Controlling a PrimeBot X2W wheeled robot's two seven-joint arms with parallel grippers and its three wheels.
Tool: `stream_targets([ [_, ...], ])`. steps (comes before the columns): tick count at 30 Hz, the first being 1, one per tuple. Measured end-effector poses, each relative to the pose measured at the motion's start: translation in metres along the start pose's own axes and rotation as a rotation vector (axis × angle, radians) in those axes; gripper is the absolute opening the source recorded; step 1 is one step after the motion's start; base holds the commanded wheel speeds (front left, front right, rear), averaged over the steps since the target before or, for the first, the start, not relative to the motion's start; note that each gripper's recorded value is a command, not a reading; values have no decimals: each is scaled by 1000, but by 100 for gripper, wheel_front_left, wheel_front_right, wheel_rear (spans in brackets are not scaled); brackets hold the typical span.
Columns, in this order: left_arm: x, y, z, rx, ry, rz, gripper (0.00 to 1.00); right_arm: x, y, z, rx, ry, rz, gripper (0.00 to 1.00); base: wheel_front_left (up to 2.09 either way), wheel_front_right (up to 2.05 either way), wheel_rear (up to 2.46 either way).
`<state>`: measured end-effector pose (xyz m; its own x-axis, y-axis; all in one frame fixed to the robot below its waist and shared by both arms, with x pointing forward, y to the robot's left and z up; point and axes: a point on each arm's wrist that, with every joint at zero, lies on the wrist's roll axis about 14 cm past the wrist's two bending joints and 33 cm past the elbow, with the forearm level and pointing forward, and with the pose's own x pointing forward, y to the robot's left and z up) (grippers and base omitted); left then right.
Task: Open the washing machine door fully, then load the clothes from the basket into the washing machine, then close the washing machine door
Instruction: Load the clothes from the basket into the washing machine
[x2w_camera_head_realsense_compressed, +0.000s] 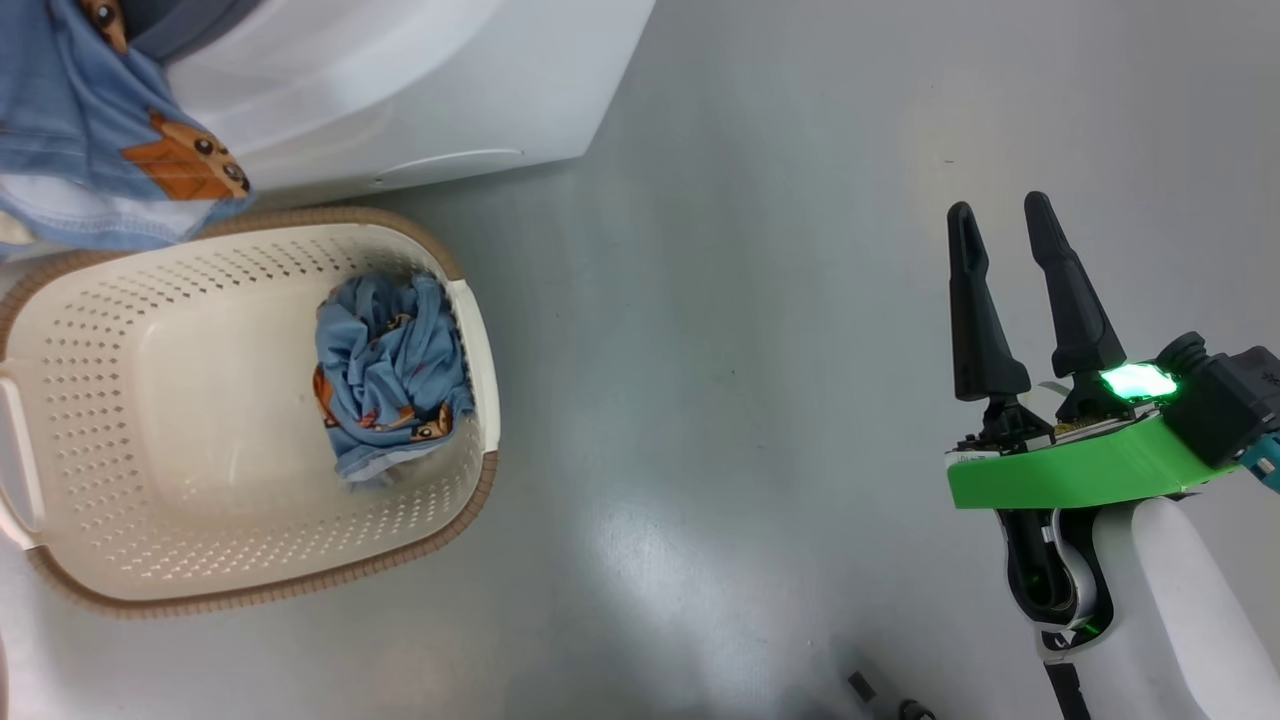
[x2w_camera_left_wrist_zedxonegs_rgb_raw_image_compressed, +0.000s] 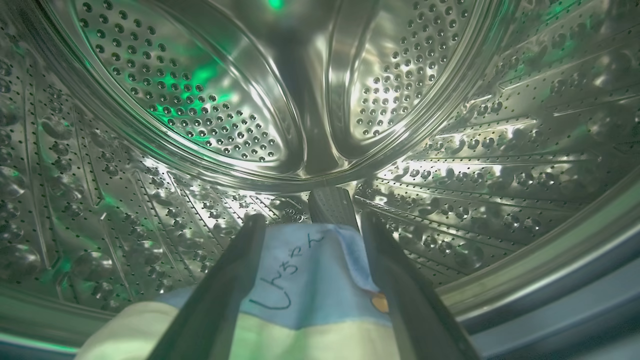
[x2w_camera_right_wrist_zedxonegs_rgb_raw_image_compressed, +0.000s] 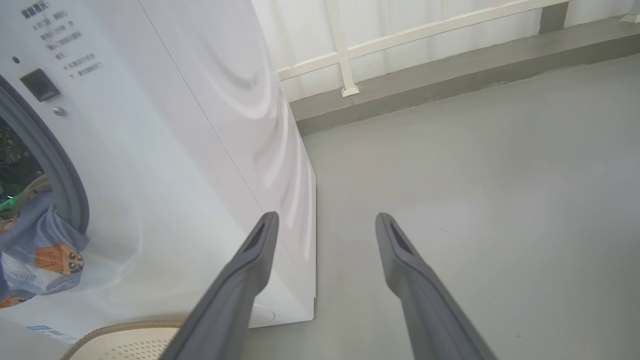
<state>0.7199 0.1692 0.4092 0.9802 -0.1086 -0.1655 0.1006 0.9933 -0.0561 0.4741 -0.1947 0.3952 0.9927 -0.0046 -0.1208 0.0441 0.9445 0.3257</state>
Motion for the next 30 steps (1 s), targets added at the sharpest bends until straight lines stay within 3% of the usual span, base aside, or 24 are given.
stream_targets([
  [9, -8, -1, 26, -34, -89, -1, 100, 0, 6, 6, 4, -14, 15, 100, 0, 0, 0],
  [21, -44, -6, 27, -136, -161, 10, 100, -2, 11, 22, -10, -53, 25, 100, 0, 0, 0],
  [30, -82, -3, 23, -149, -170, 31, 100, -13, 10, 29, -24, -57, 22, 100, 0, 0, 0],
])
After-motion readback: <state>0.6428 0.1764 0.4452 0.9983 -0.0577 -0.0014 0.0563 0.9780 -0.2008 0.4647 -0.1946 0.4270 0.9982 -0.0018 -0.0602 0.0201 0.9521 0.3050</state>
